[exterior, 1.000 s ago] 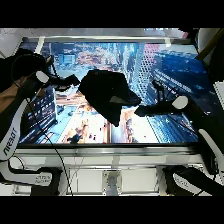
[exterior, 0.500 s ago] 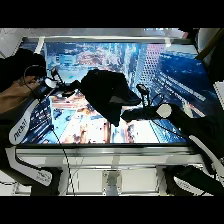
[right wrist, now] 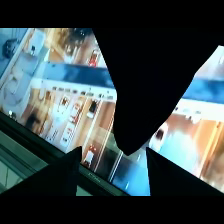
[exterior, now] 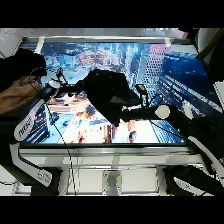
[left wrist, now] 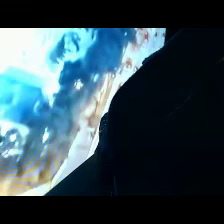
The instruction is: Fold the clothes and pants, and hang the long-sleeved shirts on hangers.
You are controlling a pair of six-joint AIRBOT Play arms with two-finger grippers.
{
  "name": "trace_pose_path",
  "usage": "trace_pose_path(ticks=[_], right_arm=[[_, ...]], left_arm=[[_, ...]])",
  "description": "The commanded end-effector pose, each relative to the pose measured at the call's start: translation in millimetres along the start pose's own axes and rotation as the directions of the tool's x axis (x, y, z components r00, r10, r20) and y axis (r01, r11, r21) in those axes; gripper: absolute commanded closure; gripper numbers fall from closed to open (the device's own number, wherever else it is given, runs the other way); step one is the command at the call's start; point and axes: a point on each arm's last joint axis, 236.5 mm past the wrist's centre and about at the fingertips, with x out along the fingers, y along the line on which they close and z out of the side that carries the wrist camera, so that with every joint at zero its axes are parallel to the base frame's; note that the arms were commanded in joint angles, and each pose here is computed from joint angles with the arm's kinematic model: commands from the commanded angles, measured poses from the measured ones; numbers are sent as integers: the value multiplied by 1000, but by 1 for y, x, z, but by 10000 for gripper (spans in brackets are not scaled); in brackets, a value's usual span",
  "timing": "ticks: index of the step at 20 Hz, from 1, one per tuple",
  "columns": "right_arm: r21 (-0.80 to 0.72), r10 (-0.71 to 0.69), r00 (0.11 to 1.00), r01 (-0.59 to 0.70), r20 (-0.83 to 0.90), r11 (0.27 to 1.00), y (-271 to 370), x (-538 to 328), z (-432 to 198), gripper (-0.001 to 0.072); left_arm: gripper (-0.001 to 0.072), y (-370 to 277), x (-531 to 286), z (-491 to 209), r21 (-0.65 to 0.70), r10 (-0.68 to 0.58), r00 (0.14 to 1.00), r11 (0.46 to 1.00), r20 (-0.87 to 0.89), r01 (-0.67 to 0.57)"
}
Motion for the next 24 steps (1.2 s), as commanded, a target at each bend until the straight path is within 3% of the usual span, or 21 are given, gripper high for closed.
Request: trace_pose_path(ticks=[1,6,10,17,20,21,24], right_arm=[[-29,3,997,-6,-83,1000,7,5,-24,264],[-67,-63,989,54,-135,996,-9,52,-41,256],[-47,-85,976,77,-199,996,-22,78,-47,198],[-95,-125,968,107,-215,990,-32,91,-37,209],[-114,-197,950,173,-243,978,-52,94,-45,277],[-112,-224,944,202,-241,973,-60,93,-44,342],[-82,-259,938,247,-232,966,-74,88,-38,697]], left_arm=[[670,-10,-3,3,25,-27,1000,999,10,27],[670,-20,-20,6,47,-56,998,997,-9,56],[670,-25,-22,-4,54,-73,996,996,-50,75],[670,-27,-22,-8,54,-78,995,995,-66,82],[670,-27,-22,-9,54,-79,994,995,-69,83],[670,-27,-22,-8,54,-79,995,995,-69,83],[670,-28,-23,-9,71,-83,994,994,-76,88]])
